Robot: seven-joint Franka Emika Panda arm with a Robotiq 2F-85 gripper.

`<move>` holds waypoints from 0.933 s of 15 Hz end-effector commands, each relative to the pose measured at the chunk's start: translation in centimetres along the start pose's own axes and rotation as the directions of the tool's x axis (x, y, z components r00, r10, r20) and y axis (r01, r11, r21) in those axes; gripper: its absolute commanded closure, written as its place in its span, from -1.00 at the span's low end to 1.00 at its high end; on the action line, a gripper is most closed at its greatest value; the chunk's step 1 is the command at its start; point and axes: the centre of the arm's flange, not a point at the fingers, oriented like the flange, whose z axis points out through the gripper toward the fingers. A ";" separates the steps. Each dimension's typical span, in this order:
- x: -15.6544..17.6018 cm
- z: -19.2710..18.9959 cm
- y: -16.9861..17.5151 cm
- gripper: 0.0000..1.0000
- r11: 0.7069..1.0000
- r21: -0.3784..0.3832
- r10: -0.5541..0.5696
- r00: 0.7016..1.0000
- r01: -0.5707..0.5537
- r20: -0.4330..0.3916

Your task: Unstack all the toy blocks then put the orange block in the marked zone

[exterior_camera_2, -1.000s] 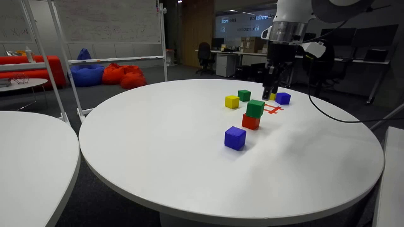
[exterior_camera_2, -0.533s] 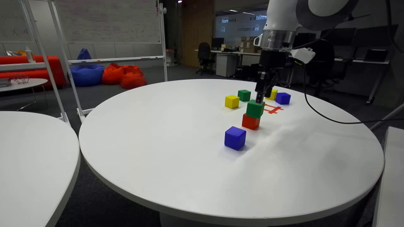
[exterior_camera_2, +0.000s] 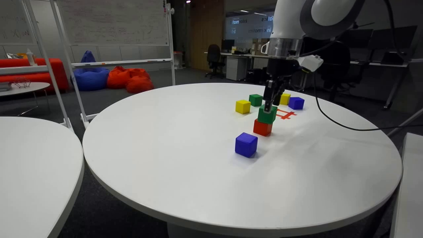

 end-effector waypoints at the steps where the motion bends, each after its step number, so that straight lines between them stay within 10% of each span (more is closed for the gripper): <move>1: 0.0 0.1 0.0 -1.00 1.000 0.000 -0.001 1.000 0.001 0.001; 14: 0.6 2.5 1.5 -1.00 0.997 0.006 0.071 0.991 -0.072 0.117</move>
